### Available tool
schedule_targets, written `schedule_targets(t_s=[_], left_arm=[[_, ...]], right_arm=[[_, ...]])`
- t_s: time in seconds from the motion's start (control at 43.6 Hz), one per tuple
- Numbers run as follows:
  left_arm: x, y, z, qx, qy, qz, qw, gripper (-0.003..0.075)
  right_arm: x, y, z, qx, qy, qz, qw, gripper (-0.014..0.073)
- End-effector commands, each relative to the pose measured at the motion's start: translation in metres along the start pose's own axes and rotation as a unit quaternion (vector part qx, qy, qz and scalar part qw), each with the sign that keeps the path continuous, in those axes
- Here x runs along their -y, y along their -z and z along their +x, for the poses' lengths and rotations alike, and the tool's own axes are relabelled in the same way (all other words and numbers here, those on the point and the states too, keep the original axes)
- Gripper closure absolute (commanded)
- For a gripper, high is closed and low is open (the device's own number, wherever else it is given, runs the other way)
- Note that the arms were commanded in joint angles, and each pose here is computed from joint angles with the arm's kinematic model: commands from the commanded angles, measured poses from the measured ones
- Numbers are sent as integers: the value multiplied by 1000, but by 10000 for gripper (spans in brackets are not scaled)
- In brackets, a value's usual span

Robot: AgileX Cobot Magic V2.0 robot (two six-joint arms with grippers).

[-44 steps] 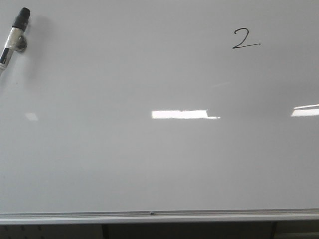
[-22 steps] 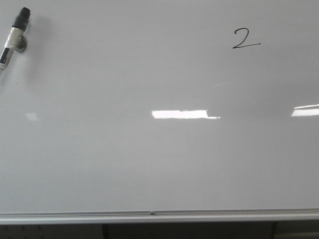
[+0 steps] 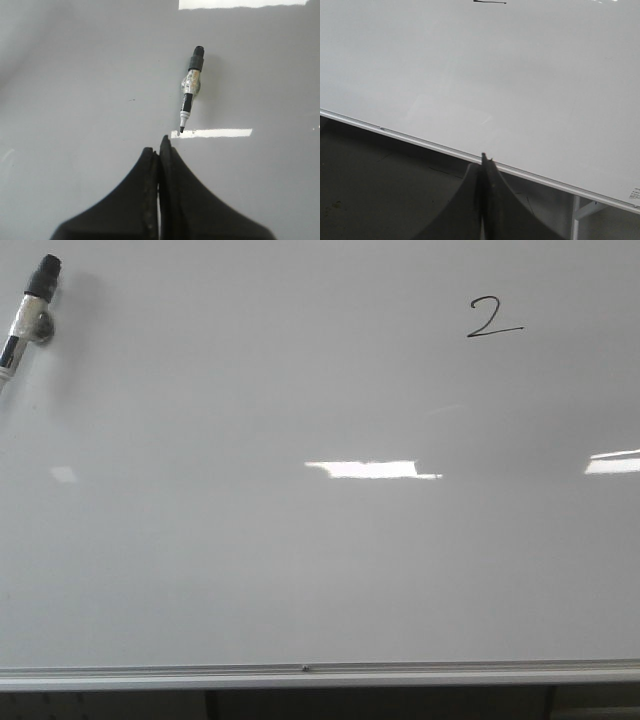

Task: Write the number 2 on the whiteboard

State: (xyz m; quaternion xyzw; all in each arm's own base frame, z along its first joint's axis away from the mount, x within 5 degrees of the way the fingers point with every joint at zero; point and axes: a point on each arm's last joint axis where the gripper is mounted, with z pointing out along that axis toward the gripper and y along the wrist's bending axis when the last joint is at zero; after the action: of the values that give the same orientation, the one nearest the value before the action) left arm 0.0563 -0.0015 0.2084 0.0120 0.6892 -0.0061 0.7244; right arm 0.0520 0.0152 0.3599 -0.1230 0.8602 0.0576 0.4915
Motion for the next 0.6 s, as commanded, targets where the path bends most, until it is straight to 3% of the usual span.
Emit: schedule_targets(t_s=[0.0,0.275,0.39,0.574], left_arm=[[0,2,2,42,8,2,999,741],[0,1,2,41,8,2,999,741],[0,1,2,41,8,2,999,741],[0,1,2,41,8,2,999,741]], right_arm=[[2,2,-11,38,-1,9,999,661],[2,2,1,62,0,17,998,661],[4,-7,23,139,-4,46,989,661],[9,-42,77,254,-24,102,962,661]])
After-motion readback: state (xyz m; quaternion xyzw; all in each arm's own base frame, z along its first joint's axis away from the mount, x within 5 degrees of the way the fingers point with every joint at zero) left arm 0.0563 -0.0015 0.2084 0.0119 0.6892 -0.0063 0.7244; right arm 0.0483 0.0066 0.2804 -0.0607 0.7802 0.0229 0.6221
